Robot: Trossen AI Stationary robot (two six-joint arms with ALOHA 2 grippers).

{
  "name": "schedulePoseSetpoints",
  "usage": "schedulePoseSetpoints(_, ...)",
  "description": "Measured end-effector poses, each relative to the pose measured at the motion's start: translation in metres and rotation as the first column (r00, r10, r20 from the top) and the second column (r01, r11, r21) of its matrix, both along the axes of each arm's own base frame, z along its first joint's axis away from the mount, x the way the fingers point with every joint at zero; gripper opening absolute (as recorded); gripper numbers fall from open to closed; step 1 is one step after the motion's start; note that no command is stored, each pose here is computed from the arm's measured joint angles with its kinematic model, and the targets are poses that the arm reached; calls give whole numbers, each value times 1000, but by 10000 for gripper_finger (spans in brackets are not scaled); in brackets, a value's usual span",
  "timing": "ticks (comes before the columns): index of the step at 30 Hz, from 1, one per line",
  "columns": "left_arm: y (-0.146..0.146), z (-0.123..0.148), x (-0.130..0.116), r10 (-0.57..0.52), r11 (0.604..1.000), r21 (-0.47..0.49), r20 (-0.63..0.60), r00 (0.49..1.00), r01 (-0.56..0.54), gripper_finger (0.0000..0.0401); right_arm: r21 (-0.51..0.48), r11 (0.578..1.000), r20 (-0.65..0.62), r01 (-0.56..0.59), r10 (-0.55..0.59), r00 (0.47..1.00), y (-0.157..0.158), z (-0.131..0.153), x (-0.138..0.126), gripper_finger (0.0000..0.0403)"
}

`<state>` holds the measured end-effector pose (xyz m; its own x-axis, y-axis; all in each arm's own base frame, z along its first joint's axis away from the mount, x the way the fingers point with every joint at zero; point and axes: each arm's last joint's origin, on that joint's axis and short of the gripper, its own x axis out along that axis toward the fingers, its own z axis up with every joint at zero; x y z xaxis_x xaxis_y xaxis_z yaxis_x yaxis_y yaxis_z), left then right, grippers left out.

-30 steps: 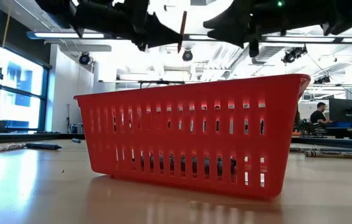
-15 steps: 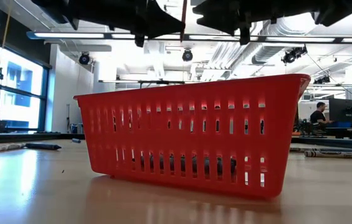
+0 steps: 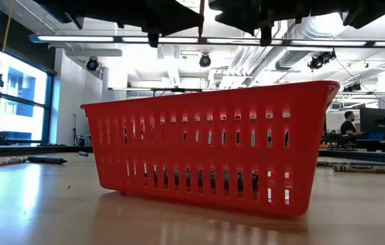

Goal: Sort crayons
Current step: Put the orange crayon into the yellow bin

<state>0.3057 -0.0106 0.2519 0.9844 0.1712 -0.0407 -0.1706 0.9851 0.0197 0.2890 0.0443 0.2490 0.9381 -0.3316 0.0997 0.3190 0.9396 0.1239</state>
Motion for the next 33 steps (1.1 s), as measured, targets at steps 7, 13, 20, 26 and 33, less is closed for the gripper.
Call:
schedulePoseSetpoints(7, -2, -8, 7, -4, 1000, -7, 10, 1000, 4, 0, -26, 1000, 34, 4, -3, 999, 0, 4, -1, 128)
schedulePoseSetpoints(13, -2, -14, 13, -5, 1000, -10, 29, 1000, 6, 0, -32, 999, 42, 6, -4, 999, 0, 5, -1, 128)
schedulePoseSetpoints(20, -3, -3, 18, -34, 999, 6, 53, 998, 34, 0, -34, 999, 43, 1, 0, 999, -1, 6, 0, 128)
schedulePoseSetpoints(26, -4, -5, 29, -49, 999, 17, 33, 998, 49, 0, -38, 999, 52, -17, 19, 998, -5, 6, 1, 128)
schedulePoseSetpoints(33, -4, -8, 32, -49, 999, 17, 22, 999, 48, 0, -33, 999, 53, -11, 13, 998, -7, 6, 1, 89)
